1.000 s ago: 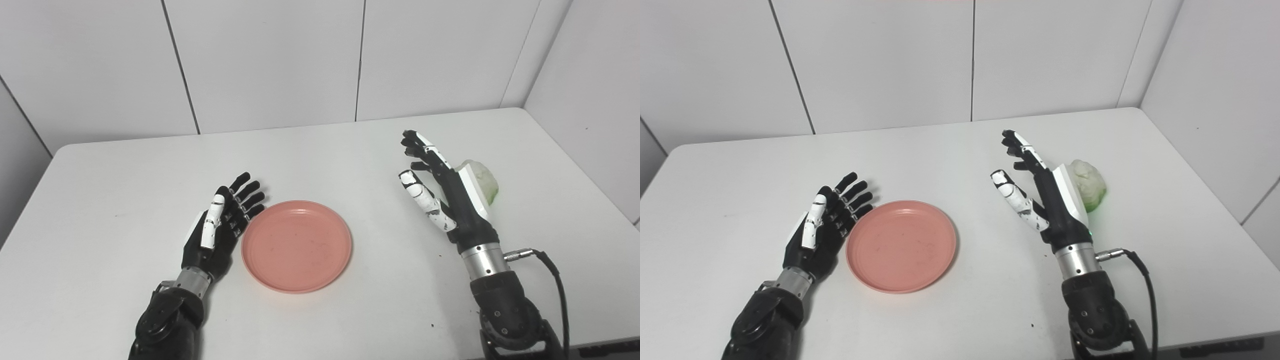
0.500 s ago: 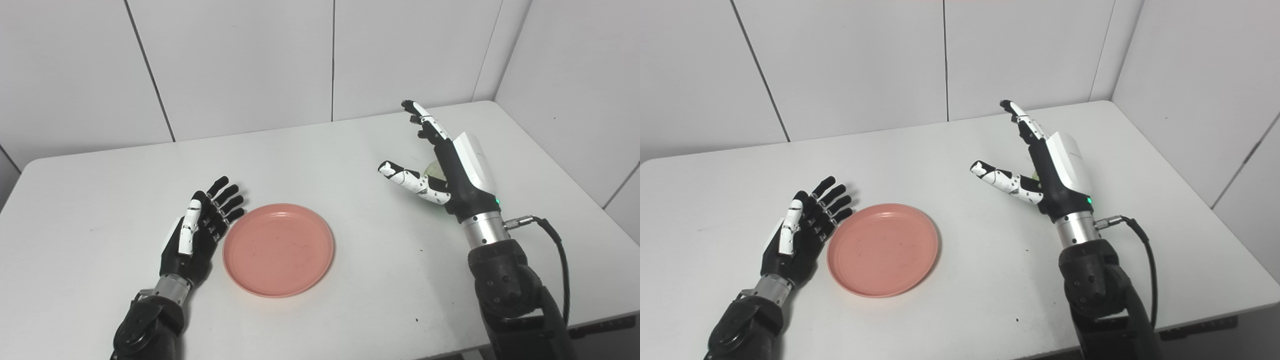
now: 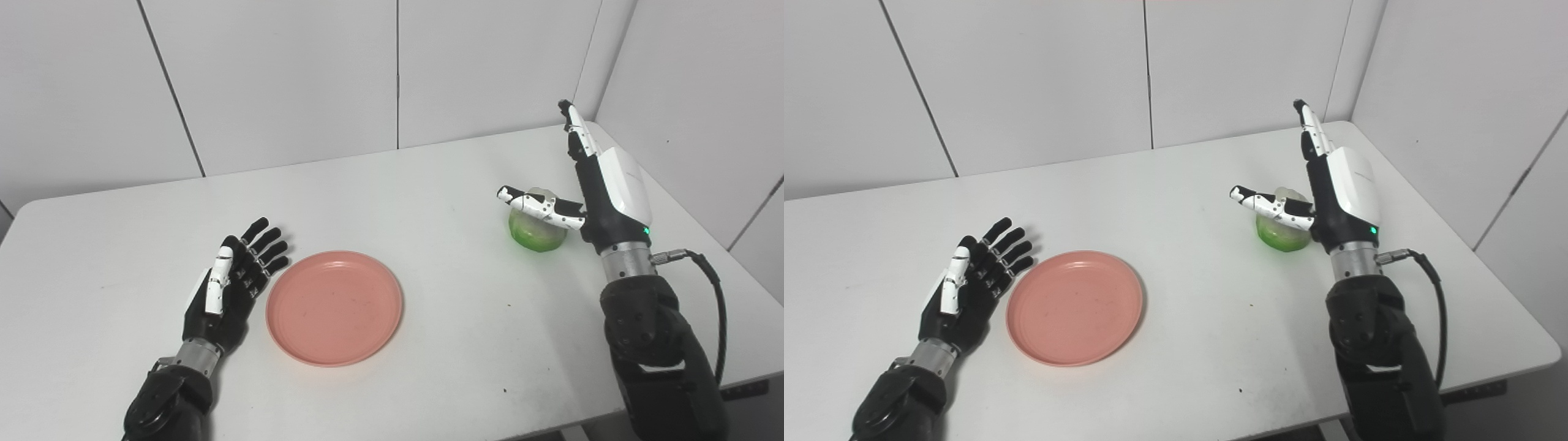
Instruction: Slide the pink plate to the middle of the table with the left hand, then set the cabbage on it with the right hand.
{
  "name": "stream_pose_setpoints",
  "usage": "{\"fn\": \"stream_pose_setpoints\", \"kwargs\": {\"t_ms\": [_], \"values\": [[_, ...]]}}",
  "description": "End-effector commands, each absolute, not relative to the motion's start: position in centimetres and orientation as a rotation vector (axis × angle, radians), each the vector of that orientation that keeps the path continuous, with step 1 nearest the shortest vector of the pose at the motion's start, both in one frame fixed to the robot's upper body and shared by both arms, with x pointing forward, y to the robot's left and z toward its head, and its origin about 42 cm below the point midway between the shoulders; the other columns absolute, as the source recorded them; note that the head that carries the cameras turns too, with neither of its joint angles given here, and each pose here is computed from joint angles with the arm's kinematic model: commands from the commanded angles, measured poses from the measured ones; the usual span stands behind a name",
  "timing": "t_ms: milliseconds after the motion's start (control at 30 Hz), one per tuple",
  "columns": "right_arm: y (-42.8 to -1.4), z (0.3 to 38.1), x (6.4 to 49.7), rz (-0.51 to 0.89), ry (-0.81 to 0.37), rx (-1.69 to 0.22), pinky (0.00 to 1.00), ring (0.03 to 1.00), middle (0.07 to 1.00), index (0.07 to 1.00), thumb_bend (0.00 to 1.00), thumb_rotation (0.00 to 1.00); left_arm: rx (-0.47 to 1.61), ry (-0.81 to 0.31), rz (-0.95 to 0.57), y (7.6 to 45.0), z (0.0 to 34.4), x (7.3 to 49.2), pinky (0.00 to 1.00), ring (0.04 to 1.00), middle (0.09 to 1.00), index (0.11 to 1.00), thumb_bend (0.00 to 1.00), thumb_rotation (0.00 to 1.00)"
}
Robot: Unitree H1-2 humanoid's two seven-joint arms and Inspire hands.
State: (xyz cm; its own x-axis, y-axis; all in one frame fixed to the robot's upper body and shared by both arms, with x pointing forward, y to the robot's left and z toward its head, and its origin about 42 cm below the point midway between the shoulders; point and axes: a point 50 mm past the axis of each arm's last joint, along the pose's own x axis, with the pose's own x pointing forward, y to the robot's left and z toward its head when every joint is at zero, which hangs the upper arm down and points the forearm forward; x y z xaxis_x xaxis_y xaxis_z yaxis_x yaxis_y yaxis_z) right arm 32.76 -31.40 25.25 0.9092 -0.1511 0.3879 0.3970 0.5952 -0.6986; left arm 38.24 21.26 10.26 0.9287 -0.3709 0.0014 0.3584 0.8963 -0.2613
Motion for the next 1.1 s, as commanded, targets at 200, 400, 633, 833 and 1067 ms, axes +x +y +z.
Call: {"fn": "stream_pose_setpoints", "kwargs": {"t_ms": [200, 400, 633, 833, 1067], "values": [[-33.2, 26.3, 33.4, -0.396, -0.265, -0.901, 0.80, 0.932, 0.990, 1.000, 1.00, 0.64, -0.260, 0.195, -0.327, 23.1, 6.6, 36.5, 0.85, 0.865, 0.880, 0.864, 0.48, 1.00], [-33.6, 25.4, 33.8, -0.392, -0.221, -0.891, 0.81, 0.935, 0.994, 1.000, 1.00, 0.59, -0.254, 0.196, -0.328, 23.4, 6.6, 36.6, 0.84, 0.865, 0.881, 0.866, 0.48, 1.00], [-33.7, 24.3, 34.8, -0.390, -0.148, -0.905, 0.77, 0.922, 0.990, 1.000, 1.00, 0.60, -0.251, 0.196, -0.327, 23.8, 6.6, 36.6, 0.84, 0.863, 0.881, 0.865, 0.48, 1.00], [-33.1, 23.4, 35.6, -0.387, -0.138, -0.884, 0.79, 0.921, 0.985, 1.000, 1.00, 0.58, -0.254, 0.196, -0.326, 24.0, 6.7, 36.5, 0.84, 0.859, 0.877, 0.862, 0.48, 1.00], [-32.2, 22.4, 36.8, -0.376, -0.117, -0.853, 0.77, 0.908, 0.976, 1.000, 1.00, 0.56, -0.257, 0.193, -0.331, 24.3, 6.8, 36.4, 0.84, 0.860, 0.880, 0.865, 0.48, 1.00]]}}
